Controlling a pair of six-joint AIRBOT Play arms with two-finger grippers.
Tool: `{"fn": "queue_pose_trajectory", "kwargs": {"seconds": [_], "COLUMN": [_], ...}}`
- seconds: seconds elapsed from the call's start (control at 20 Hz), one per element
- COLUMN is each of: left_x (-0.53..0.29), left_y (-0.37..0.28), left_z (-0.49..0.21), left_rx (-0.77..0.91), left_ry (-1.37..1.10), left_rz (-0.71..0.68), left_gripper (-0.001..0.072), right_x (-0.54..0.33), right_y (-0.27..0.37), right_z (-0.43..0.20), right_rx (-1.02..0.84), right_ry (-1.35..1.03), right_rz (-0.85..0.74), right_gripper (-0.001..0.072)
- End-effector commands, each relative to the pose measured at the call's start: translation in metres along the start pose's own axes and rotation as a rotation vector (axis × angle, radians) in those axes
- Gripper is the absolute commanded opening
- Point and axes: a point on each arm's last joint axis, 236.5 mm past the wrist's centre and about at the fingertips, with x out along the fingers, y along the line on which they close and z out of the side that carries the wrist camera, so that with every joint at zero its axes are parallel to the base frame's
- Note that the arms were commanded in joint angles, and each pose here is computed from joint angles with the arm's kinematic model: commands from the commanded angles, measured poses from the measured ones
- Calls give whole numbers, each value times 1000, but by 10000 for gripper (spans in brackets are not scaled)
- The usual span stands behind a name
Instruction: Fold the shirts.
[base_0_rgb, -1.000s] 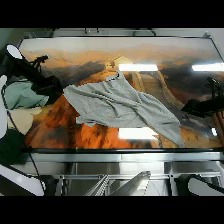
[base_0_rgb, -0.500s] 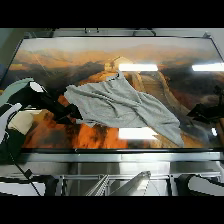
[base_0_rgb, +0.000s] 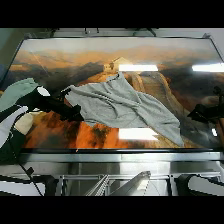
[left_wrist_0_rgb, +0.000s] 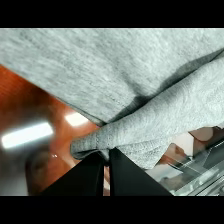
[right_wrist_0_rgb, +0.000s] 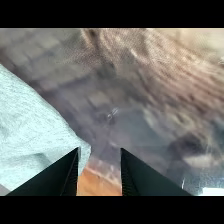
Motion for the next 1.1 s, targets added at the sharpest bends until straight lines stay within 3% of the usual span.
{"fn": "queue_pose_trajectory", "kwargs": {"seconds": [0.0, 0.1, 0.2, 0.4, 0.6, 0.65, 0.8, 0.95, 1.05], "left_x": [-9, -21, -31, -34, -34, -34, -35, -54, -85], "left_y": [7, 7, 7, 4, 4, 4, 3, -16, -36], "left_z": [-6, -8, -6, -10, -11, -11, -15, -34, -40], "left_rx": [28, 32, 29, 34, 39, 39, 40, 80, 147], "left_ry": [15, 7, -16, -5, -1, -1, 13, 111, 90], "left_rz": [-2, -10, -14, -20, -22, -22, -27, -67, -70], "left_gripper": [27, 27, 26, 27, 27, 27, 27, 22, 21], "right_x": [0, 6, 20, 50, 71, 75, 70, 32, -22], "right_y": [-7, -13, -10, 16, 48, 55, 80, 115, 140], "right_z": [-4, -8, -19, -33, -43, -48, -67, -53, -18], "right_rx": [-15, -12, 7, 2, -81, -102, -224, -259, -322], "right_ry": [17, 43, 113, 214, 275, 298, 373, 334, 178], "right_rz": [-29, -37, 10, 186, 265, 267, 343, 482, 544], "right_gripper": [302, 309, 520, 501, 500, 439, 17, 16, 16]}}
